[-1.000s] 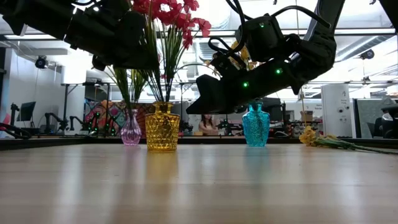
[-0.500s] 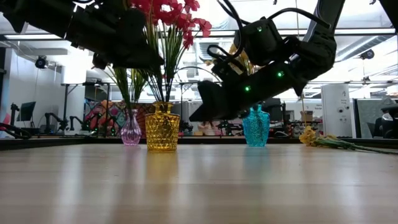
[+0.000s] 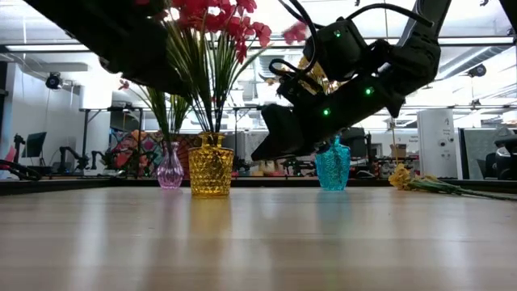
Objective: Sort flowers into vase by color
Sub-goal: Put the yellow flower into the blue vase
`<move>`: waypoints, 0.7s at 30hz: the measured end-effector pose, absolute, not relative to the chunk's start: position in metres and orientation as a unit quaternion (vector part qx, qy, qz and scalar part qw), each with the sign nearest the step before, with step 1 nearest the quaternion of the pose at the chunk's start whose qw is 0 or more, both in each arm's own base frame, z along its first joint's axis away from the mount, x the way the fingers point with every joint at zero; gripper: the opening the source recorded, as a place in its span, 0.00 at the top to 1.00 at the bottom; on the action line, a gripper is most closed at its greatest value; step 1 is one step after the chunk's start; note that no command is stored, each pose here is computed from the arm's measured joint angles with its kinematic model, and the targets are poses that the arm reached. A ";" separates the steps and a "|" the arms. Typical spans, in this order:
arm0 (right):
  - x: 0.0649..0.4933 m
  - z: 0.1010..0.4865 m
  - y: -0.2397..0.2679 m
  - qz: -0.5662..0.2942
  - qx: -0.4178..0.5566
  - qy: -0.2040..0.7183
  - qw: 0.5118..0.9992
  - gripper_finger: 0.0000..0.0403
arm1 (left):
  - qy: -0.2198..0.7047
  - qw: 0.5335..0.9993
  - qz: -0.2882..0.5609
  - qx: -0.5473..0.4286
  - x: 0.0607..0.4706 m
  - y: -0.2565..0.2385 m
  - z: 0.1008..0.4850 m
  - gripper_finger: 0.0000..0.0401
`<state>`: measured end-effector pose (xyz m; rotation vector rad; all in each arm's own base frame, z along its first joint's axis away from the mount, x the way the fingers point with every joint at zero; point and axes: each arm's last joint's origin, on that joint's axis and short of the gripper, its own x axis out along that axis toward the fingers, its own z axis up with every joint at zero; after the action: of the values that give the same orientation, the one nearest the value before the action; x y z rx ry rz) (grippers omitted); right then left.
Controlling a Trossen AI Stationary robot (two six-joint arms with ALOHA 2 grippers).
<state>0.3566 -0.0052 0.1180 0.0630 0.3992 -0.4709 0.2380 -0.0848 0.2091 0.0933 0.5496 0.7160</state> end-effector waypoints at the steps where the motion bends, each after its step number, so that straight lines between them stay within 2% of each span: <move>1: 0.356 0.120 -0.005 -0.232 0.031 0.196 0.952 0.59 | 0.274 0.894 0.350 0.048 0.235 -0.085 0.210 0.32; 11: 0.350 0.122 -0.005 -0.237 0.036 0.230 0.943 0.59 | 0.285 0.897 0.331 0.071 0.213 -0.104 0.223 0.32; 21: 0.335 0.135 -0.006 -0.255 0.066 0.287 0.921 0.59 | 0.281 0.904 0.319 0.044 0.171 -0.100 0.246 0.32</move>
<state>0.3346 -0.0056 0.1347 0.1354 0.5904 -0.5236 0.1710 -0.0997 0.2458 0.0913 0.5809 0.6592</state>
